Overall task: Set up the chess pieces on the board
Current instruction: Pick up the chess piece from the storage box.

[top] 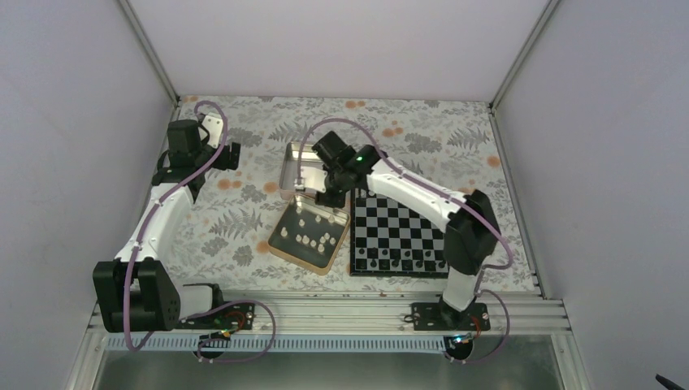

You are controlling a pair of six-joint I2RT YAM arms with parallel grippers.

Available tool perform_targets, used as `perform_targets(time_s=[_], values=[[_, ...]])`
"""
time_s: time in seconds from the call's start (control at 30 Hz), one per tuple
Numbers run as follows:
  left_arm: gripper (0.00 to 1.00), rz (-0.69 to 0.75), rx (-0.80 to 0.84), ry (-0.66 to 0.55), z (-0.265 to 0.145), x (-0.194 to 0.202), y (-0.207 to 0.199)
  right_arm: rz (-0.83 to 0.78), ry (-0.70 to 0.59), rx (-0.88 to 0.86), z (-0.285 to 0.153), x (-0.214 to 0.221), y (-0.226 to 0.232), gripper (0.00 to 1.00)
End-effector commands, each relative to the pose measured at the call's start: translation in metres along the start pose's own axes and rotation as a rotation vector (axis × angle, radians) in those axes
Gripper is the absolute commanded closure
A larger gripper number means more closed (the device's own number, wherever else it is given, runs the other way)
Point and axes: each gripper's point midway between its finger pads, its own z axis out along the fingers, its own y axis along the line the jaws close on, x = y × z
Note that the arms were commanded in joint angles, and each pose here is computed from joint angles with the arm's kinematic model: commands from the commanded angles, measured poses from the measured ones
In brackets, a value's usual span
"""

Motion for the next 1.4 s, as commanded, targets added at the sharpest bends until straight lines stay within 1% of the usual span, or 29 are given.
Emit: perform_targets(time_s=[0.0, 0.07, 0.17, 0.33, 0.5, 0.6, 0.87, 1.0, 1.23, 1.37], values=[[0.00, 0.008, -0.021, -0.027, -0.005, -0.005, 0.005, -0.007, 0.030, -0.123, 0.031, -0.001, 0.028, 0.58], [0.00, 0.009, -0.020, -0.024, -0.003, -0.004, 0.005, -0.030, 0.047, -0.150, 0.045, -0.001, 0.038, 0.61], [0.00, 0.009, -0.022, -0.023, -0.004, -0.004, 0.005, -0.060, 0.063, -0.194, 0.062, -0.004, 0.053, 0.61], [0.00, 0.010, -0.020, -0.021, -0.003, -0.003, 0.005, -0.088, 0.094, -0.212, 0.084, -0.002, 0.064, 0.61], [0.00, 0.010, -0.021, -0.023, -0.003, -0.003, 0.005, -0.102, 0.154, -0.177, 0.101, 0.009, 0.060, 0.62], [0.00, 0.010, -0.020, -0.023, -0.003, -0.003, 0.005, -0.106, 0.181, -0.123, 0.104, 0.014, 0.051, 0.62], [0.00, 0.010, -0.015, -0.025, -0.003, -0.003, 0.004, -0.117, 0.218, 0.032, 0.088, 0.025, 0.028, 0.61], [0.00, 0.011, -0.013, -0.025, -0.003, -0.003, 0.004, -0.110, 0.275, 0.027, 0.084, 0.042, 0.030, 0.60], [0.00, 0.011, -0.011, -0.023, -0.002, -0.003, 0.004, -0.072, 0.268, 0.023, 0.067, 0.055, 0.028, 0.60], [0.00, 0.011, -0.007, -0.021, -0.002, -0.002, 0.003, -0.060, 0.283, 0.018, 0.068, 0.062, 0.027, 0.60]])
